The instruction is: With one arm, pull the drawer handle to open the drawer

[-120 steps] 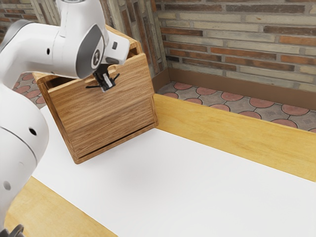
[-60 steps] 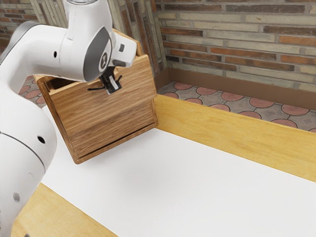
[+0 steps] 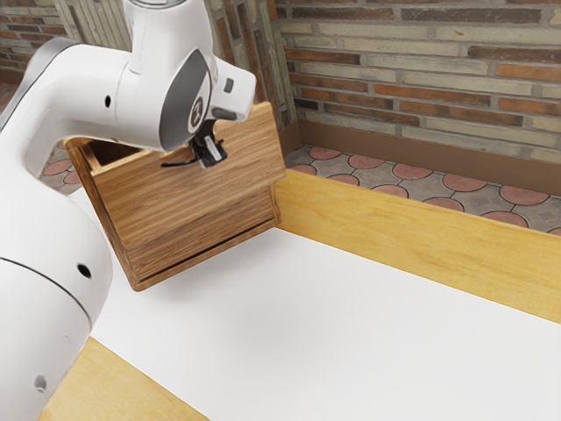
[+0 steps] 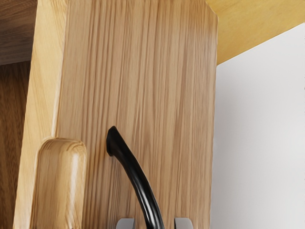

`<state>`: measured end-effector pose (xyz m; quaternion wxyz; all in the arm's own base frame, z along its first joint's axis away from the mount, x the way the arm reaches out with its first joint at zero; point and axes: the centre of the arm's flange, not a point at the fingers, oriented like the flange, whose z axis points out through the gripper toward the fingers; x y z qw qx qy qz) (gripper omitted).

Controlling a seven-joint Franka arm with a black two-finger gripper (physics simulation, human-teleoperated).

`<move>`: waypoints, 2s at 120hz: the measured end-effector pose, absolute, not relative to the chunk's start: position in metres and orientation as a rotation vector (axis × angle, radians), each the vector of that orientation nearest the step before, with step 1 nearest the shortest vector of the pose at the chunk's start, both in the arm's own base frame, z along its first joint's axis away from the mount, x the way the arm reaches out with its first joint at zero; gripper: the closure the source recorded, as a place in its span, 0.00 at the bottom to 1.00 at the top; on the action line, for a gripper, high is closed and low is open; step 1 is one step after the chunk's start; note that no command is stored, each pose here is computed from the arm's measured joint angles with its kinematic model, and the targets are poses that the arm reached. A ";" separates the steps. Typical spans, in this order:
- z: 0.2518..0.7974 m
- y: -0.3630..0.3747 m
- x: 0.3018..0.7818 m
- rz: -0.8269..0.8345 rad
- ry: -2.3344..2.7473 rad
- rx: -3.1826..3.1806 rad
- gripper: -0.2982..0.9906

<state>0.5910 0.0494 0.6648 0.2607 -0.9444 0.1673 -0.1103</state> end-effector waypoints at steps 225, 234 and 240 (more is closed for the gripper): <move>0.667 -0.012 0.561 -0.306 0.378 -2.576 0.76; 0.666 -0.014 0.560 -0.305 0.376 -2.579 0.76; 0.666 -0.015 0.560 -0.304 0.375 -2.580 0.76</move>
